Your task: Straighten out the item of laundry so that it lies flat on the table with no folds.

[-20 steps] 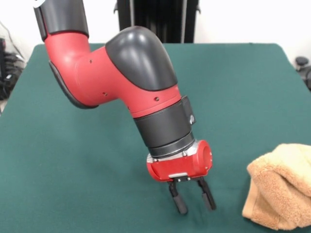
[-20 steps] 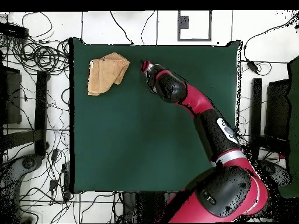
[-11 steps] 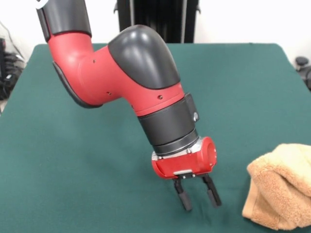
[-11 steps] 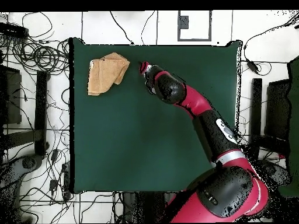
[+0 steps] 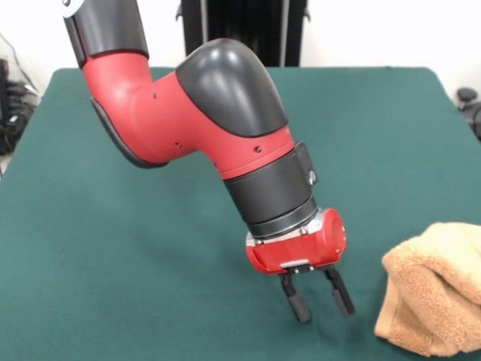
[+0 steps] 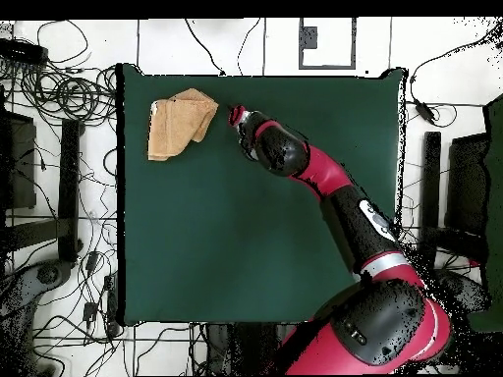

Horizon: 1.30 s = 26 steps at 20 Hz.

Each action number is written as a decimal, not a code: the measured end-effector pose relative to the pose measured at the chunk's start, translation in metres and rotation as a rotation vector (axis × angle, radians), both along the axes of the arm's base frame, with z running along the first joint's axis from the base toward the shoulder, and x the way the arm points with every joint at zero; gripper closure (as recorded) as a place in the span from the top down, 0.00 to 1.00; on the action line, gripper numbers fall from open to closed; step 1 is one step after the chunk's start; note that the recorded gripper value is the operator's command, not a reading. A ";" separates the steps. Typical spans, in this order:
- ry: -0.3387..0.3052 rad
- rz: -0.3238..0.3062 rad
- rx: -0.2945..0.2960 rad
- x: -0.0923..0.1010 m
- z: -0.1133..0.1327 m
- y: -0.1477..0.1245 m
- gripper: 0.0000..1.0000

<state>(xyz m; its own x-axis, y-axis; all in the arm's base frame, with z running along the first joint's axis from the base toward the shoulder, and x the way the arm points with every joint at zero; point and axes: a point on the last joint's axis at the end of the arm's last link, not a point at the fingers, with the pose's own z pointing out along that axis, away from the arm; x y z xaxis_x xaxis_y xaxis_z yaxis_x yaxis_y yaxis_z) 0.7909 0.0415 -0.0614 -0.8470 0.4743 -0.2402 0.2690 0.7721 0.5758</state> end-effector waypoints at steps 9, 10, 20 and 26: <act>-0.001 -0.003 0.011 -0.001 0.000 0.003 1.00; -0.001 -0.003 0.013 -0.001 0.000 0.003 1.00; -0.001 -0.003 0.031 -0.001 -0.001 0.008 1.00; 0.001 -0.003 0.044 -0.002 -0.002 0.013 1.00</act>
